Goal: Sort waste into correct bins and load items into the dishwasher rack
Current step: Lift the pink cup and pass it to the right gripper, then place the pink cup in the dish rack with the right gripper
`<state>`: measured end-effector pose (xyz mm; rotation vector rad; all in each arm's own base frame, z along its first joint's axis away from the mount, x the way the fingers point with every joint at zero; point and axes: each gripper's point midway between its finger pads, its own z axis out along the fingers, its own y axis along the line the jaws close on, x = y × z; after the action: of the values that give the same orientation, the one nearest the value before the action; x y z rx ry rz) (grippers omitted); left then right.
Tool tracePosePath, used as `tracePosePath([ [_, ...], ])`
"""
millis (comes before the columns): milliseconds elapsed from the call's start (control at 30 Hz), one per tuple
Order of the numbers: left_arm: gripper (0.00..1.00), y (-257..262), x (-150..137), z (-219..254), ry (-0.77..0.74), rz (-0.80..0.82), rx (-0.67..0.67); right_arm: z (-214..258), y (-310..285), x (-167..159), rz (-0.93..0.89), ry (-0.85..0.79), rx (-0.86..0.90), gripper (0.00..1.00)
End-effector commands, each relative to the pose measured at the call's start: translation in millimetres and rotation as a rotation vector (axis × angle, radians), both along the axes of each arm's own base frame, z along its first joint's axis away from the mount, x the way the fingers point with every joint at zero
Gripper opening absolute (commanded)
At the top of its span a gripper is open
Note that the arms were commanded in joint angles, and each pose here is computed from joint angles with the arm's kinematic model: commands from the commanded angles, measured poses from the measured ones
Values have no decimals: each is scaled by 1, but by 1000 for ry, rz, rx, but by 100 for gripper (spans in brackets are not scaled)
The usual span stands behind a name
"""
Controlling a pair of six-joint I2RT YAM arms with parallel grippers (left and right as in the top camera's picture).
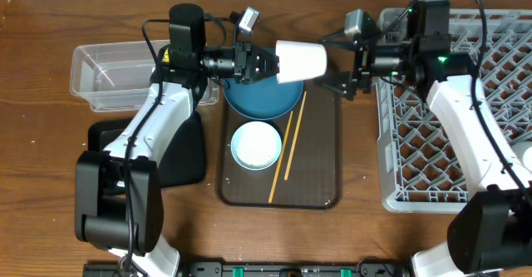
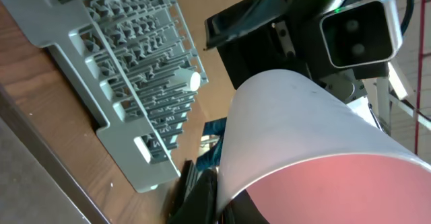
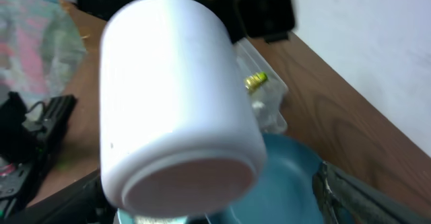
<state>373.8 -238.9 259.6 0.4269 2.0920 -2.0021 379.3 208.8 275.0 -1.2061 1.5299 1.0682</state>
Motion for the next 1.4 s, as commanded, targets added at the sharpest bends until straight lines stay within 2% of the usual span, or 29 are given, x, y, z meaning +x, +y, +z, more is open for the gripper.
tracePosePath([
  [0,6,-3,-8,5,-1,-53,-19,9,7,-11,76,-20,58,88],
  [233,7,-3,-7,4,-1,-50,-18,14,8,-14,100,-32,81,72],
  [367,7,-3,-6,4,-2,-44,-16,16,9,-16,112,-31,93,68],
  [500,8,-3,-6,4,-2,-44,-16,16,9,-16,112,-28,92,51],
  [600,17,-3,-6,4,-3,-43,-16,16,9,-16,108,-11,93,51],
  [667,29,-3,-6,4,-14,-44,-17,13,8,-13,83,22,79,50],
  [733,36,-3,-6,4,-17,-44,-17,6,7,-5,25,81,46,45],
  [800,41,-3,-6,4,-17,-44,-17,-6,2,6,-72,163,-7,33],
  [1033,49,5,7,0,-33,26,3,-50,-41,37,-416,334,-212,21],
  [1167,52,16,18,-2,-44,80,16,-41,-72,39,-510,380,-201,15],
  [1367,53,31,37,-8,-60,181,48,-9,-142,40,-707,394,-127,13],
])
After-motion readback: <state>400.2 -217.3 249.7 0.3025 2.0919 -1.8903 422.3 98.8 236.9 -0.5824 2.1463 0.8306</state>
